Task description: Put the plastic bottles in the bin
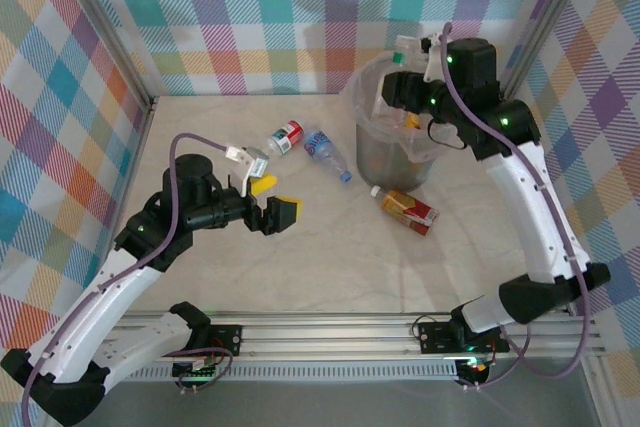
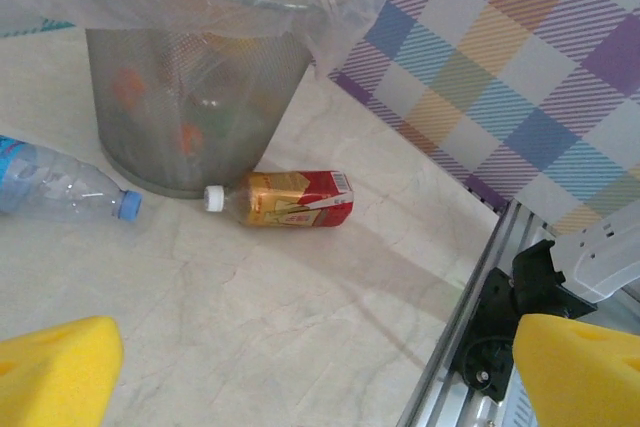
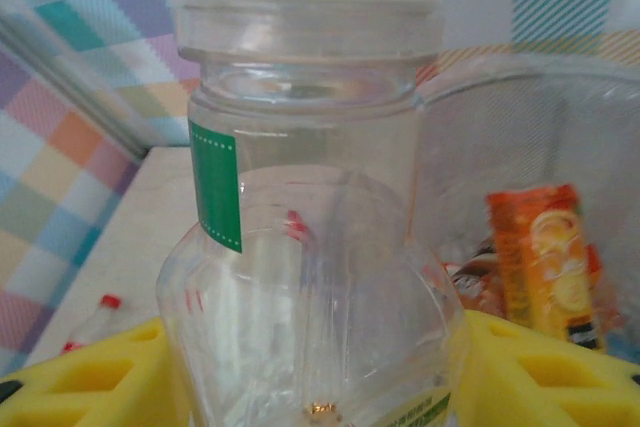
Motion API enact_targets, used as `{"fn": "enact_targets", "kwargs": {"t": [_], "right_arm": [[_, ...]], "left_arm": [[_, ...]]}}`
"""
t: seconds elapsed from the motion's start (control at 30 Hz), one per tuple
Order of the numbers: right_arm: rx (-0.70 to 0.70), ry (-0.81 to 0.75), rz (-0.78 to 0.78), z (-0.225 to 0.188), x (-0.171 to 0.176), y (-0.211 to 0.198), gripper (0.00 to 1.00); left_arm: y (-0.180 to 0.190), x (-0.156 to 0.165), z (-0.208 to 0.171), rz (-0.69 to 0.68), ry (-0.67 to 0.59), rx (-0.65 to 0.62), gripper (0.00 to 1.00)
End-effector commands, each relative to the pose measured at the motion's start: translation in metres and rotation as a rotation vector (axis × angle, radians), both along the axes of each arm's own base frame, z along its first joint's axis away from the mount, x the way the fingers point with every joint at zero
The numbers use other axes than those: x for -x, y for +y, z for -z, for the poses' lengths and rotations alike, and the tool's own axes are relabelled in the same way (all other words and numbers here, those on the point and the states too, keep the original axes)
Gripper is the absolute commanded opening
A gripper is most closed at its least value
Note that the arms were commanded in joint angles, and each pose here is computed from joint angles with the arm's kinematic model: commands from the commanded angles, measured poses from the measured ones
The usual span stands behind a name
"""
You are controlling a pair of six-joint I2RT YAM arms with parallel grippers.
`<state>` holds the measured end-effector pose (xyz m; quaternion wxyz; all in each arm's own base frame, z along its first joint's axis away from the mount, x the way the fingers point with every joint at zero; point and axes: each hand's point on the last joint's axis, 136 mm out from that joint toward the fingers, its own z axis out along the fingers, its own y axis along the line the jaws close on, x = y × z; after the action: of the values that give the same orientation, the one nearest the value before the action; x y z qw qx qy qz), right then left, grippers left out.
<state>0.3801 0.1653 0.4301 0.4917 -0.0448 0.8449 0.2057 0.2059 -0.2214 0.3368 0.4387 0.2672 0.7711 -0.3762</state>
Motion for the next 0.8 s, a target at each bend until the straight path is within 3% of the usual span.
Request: {"fn": "enact_targets", "kwargs": {"t": [0.0, 0.33, 0.77], "right_arm": [[0.105, -0.026, 0.084, -0.003, -0.023, -0.020, 0.60], [0.148, 0.090, 0.132, 0.037, -0.091, -0.020, 0.60], [0.006, 0.324, 0.020, 0.104, -0.110, 0.005, 0.62]], "left_arm": [[0.007, -0.002, 0.010, -0.030, 0.005, -0.039, 1.00], [0.014, -0.001, 0.018, -0.061, 0.027, -0.071, 1.00], [0.029, 0.001, 0.021, -0.118, -0.005, -0.107, 1.00]]}}
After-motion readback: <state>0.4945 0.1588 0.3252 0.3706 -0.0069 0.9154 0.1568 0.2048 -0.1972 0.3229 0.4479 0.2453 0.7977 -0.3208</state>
